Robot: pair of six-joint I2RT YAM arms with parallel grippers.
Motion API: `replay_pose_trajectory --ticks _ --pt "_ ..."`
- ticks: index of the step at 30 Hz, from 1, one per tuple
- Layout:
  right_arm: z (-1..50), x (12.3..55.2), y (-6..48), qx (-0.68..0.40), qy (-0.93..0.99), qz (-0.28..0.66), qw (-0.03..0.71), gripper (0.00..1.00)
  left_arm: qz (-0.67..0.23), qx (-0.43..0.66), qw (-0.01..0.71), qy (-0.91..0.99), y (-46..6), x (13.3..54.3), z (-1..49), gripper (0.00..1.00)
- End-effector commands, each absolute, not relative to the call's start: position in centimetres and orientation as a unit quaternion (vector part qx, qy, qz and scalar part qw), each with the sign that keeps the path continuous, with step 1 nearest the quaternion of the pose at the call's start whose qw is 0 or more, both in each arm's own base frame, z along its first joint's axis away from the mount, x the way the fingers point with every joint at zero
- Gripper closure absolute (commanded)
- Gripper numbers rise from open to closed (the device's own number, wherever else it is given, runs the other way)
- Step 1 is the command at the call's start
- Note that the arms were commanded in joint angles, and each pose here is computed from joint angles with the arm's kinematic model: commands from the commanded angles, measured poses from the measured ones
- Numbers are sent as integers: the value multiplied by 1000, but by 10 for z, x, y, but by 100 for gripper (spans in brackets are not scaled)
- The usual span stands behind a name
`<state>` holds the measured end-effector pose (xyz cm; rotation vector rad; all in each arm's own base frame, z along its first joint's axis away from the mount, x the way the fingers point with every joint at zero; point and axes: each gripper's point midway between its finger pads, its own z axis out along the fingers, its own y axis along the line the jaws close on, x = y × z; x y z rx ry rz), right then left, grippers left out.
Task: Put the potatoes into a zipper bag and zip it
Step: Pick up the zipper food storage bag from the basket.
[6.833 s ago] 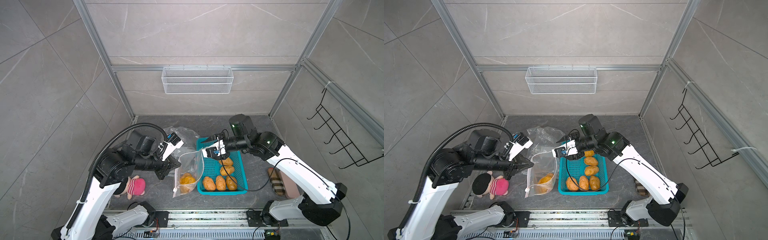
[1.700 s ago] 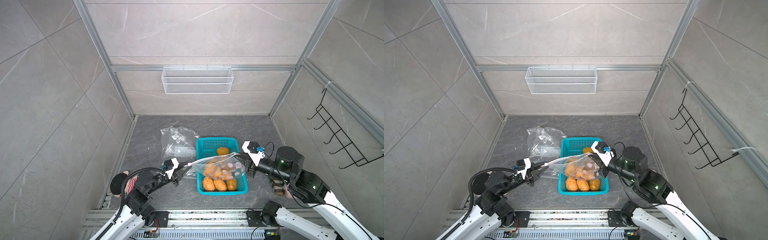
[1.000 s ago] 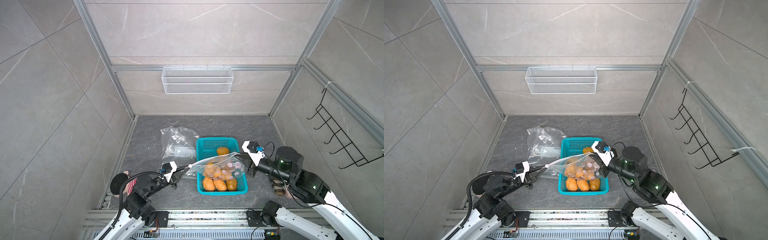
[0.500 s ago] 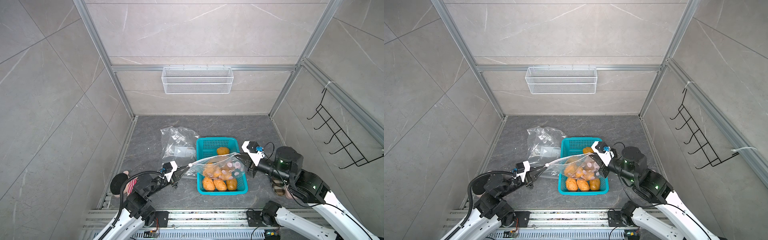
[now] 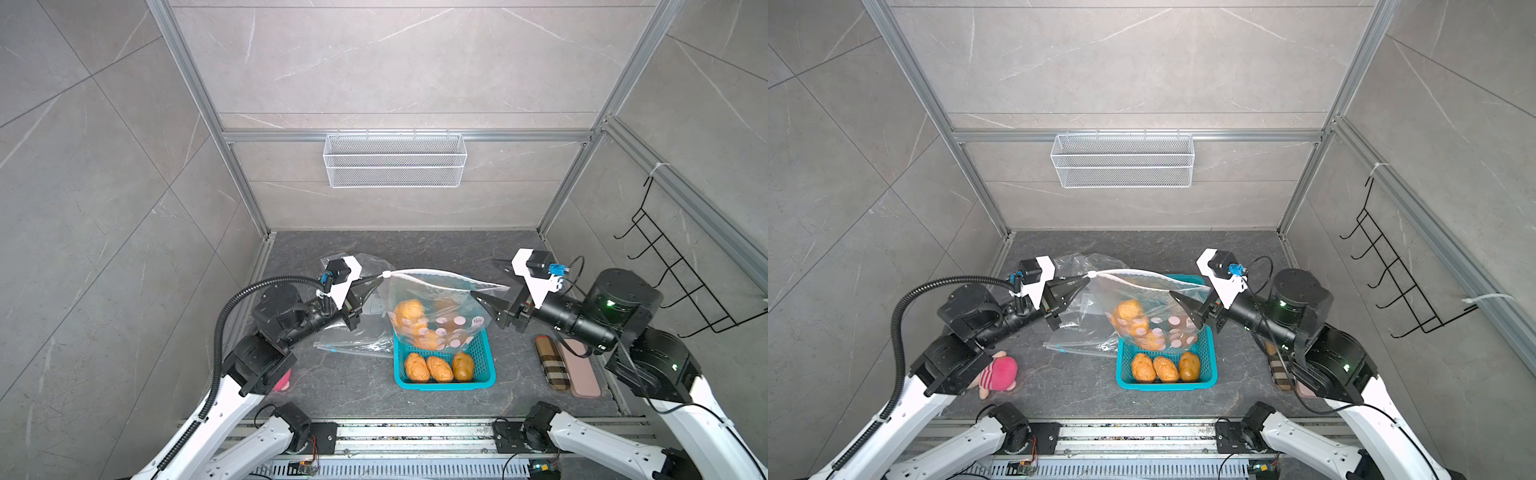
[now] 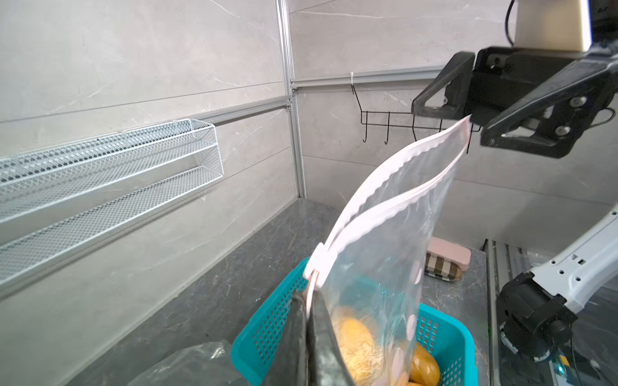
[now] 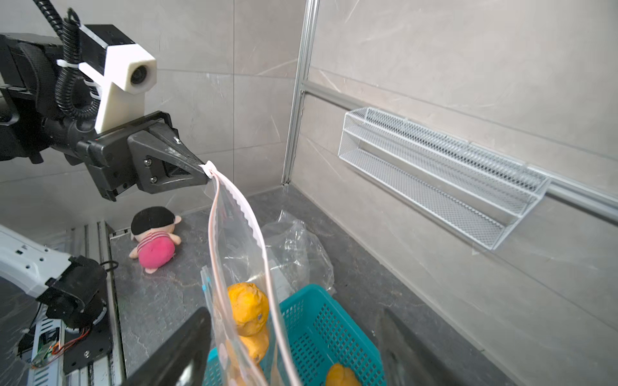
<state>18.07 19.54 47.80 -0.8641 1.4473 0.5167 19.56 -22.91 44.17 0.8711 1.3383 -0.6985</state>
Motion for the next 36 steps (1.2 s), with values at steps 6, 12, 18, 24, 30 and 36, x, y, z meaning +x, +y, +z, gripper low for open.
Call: replay_pose_trajectory --ticks 6,12,18,24,30,36 --pt "486 174 199 -400 632 234 621 23 -319 497 549 592 -257 184 447 100" --pt "438 170 224 -452 671 270 522 25 -361 506 502 601 -266 176 426 100" --pt "422 180 253 -462 683 309 473 29 -393 509 465 609 -272 168 420 100" --pt "431 185 275 -499 664 323 454 35 -396 511 454 613 -272 167 424 100" --pt "449 189 284 -542 616 296 489 37 -395 512 453 614 -270 165 432 100" --pt "448 167 302 -615 559 297 469 42 -394 510 447 620 -268 163 441 100"
